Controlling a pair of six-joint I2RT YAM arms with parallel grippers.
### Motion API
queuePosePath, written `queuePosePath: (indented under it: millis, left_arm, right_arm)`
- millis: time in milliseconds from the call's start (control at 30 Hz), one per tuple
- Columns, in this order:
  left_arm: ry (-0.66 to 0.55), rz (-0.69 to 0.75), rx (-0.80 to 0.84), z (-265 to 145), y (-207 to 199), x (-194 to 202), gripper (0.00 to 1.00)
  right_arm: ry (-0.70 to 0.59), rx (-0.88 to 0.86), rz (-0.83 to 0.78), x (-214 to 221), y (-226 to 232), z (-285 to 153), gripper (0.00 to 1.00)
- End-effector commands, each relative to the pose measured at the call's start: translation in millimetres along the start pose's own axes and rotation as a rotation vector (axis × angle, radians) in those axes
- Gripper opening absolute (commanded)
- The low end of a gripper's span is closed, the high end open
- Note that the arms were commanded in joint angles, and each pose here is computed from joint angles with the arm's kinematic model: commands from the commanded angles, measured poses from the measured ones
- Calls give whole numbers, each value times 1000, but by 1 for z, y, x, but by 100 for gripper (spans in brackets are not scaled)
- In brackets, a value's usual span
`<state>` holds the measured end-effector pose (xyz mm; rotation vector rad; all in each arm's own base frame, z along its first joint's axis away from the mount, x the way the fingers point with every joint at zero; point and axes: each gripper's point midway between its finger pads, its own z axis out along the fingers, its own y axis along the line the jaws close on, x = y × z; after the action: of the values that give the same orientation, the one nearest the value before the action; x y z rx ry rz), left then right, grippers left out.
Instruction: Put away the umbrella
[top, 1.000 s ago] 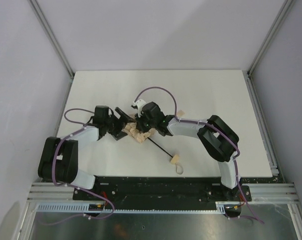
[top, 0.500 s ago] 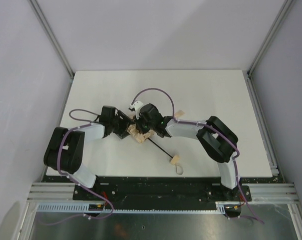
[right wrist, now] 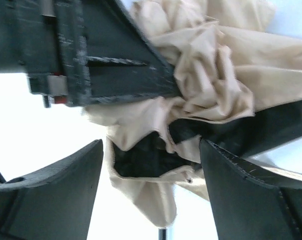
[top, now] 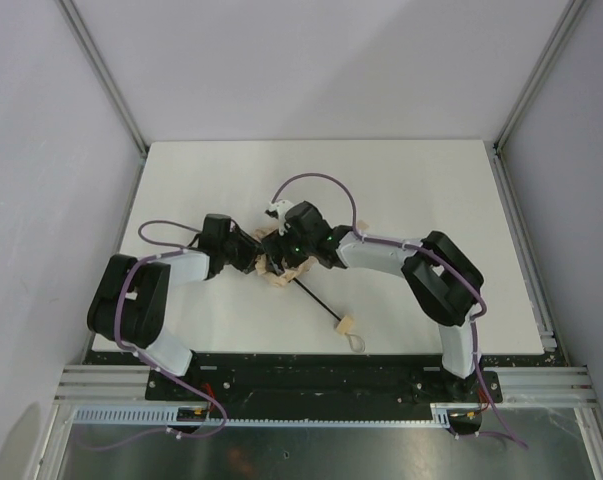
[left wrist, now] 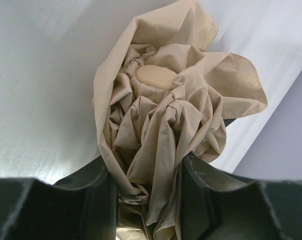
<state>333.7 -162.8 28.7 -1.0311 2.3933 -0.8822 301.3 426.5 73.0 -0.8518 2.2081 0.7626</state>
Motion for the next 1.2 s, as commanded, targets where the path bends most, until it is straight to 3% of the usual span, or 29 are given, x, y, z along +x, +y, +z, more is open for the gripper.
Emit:
queuePosePath:
  millis: [0,133,233,467,633,733,900,1000,1167]
  left_arm:
    - [-30,22,-265,1,79,7,12]
    - [-16,16,-247,0,75,9,11]
    - [-10,11,-230,0,71,10,10]
    - [6,-4,-202,-2,65,14,9]
    - [13,-2,-183,-4,61,16,9]
    - [26,-6,-175,-3,60,18,9]
    - [36,-6,-99,-7,42,17,11]
    - [2,0,25,-20,14,5,23]
    - [-58,60,215,-53,-41,-24,60]
  right_arm:
    - [1,41,89,-13,1,-18,87]
    - [-20,82,93,-17,-5,-14,92]
    - [-7,107,56,-14,-5,1,90]
    - [83,278,-78,12,-12,48,76]
    - [152,439,-113,53,-41,55,65]
    - [198,495,-137,80,-55,50,52]
    - [209,470,-131,97,-62,39,18]
    - [146,378,-107,90,-53,31,3]
    - [47,190,-20,62,-37,22,0]
